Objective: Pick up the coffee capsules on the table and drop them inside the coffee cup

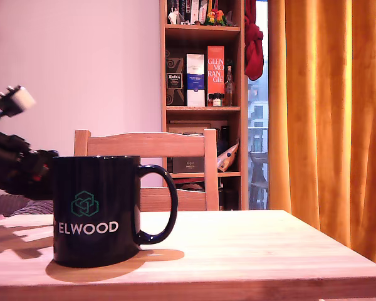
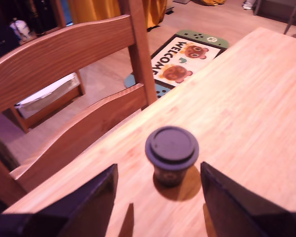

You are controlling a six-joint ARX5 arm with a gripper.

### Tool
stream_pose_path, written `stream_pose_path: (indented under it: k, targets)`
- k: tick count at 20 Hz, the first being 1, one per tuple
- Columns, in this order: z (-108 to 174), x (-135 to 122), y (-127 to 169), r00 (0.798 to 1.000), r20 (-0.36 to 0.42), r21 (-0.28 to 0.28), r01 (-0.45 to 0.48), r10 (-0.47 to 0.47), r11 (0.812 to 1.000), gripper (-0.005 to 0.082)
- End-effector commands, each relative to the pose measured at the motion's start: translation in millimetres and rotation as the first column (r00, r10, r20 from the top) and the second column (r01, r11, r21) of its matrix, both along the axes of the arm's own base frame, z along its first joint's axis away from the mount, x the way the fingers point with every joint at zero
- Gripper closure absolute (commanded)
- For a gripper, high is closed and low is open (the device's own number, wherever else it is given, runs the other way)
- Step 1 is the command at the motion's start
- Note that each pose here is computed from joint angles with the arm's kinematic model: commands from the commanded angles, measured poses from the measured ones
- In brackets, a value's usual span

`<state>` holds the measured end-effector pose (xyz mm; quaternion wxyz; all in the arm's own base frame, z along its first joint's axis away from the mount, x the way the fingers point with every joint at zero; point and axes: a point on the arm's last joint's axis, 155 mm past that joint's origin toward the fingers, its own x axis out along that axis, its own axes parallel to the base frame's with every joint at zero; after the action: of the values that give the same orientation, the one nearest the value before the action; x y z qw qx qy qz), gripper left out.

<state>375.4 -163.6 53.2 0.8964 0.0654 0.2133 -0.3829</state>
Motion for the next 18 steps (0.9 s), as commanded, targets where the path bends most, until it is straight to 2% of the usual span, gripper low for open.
stream_pose_path:
  k: [1, 12, 18]
  targets:
    - [-10, -5, -5, 1.000, -0.019, 0.006, 0.022, -0.021, 1.000, 0.0289]
    - [1, 8, -10, 0.999, 0.022, 0.011, 0.034, -0.034, 0.999, 0.0289]
    - [-12, 14, -11, 0.999, -0.007, 0.015, 0.035, -0.035, 0.999, 0.0289]
